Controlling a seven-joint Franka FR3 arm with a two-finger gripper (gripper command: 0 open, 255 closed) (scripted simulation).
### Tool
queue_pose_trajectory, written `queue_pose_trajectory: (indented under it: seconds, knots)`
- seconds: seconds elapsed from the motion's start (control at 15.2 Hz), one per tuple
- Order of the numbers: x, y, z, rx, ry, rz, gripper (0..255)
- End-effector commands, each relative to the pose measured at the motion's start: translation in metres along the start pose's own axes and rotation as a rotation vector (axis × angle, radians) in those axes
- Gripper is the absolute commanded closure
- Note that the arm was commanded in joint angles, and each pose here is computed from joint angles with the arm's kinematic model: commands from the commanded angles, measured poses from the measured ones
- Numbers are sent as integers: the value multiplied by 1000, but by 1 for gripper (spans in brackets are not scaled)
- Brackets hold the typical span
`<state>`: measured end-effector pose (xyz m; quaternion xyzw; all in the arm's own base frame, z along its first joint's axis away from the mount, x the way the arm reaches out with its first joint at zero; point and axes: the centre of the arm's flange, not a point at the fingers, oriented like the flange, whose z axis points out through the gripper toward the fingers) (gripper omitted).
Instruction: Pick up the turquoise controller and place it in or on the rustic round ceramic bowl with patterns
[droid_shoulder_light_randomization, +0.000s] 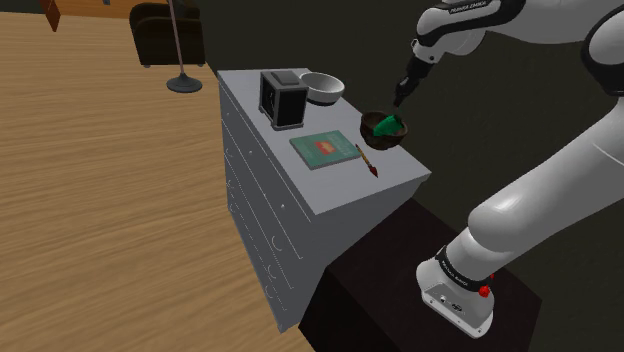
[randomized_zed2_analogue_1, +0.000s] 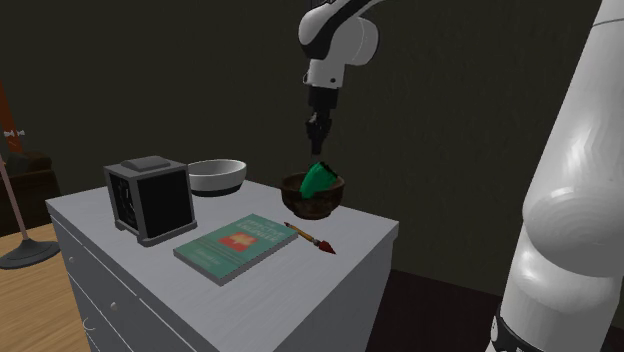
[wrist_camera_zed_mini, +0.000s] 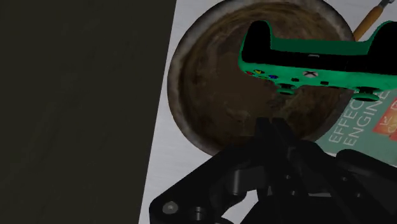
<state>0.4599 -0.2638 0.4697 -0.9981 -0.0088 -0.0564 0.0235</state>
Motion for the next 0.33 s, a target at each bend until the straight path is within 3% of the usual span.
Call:
queue_pose_trajectory:
  seconds: [0.0, 0.07, 0.13, 0.26]
  knots:
    - [-1, 1, 11, 0, 0, 0, 255]
    - [0, -1, 6, 0, 0, 0, 255]
    - [0, -1, 6, 0, 0, 0, 0]
    - [-8, -42, 16, -157, -21, 458, 0]
